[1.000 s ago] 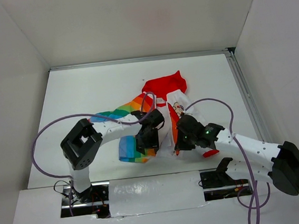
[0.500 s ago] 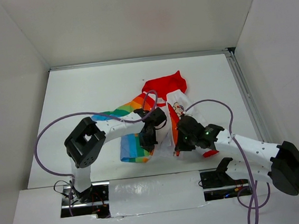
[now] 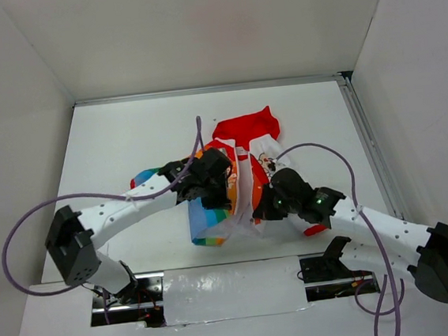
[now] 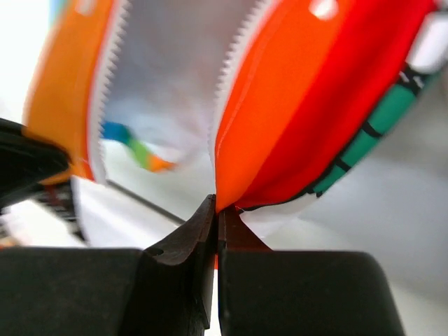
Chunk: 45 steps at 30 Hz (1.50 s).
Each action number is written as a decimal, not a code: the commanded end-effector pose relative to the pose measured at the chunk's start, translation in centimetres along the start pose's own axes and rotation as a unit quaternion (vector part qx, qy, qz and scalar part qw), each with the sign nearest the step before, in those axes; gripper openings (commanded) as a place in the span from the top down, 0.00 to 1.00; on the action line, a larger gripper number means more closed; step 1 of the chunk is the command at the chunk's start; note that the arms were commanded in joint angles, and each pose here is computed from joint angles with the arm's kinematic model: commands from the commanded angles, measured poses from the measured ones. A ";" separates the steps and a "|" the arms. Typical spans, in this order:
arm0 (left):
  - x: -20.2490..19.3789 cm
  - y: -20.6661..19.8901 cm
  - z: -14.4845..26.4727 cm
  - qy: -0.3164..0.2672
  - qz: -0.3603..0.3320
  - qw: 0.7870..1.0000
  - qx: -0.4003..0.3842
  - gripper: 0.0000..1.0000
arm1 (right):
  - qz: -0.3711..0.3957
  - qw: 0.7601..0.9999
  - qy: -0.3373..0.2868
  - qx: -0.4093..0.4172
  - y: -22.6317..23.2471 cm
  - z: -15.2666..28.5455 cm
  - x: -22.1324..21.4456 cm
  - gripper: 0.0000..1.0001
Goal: Zip up the jacket
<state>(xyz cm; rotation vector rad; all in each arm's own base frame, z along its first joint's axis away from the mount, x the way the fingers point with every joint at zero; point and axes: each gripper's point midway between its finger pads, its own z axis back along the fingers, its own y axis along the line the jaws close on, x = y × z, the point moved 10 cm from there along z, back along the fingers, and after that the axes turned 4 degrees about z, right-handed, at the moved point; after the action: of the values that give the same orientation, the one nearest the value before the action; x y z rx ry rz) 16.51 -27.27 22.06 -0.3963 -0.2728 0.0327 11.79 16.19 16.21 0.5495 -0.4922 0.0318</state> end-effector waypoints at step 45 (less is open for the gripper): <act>0.3 -0.5 8.3 -0.158 0.041 0.961 -0.225 1.00 | 0.155 0.889 -0.290 0.320 3.8 5.2 2.7 0.96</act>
<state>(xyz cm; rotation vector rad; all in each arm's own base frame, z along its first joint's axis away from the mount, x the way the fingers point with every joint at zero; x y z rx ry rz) 14.57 -24.72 28.19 -0.7913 -0.5416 0.0923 11.29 16.48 21.58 1.0769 -1.0718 0.3561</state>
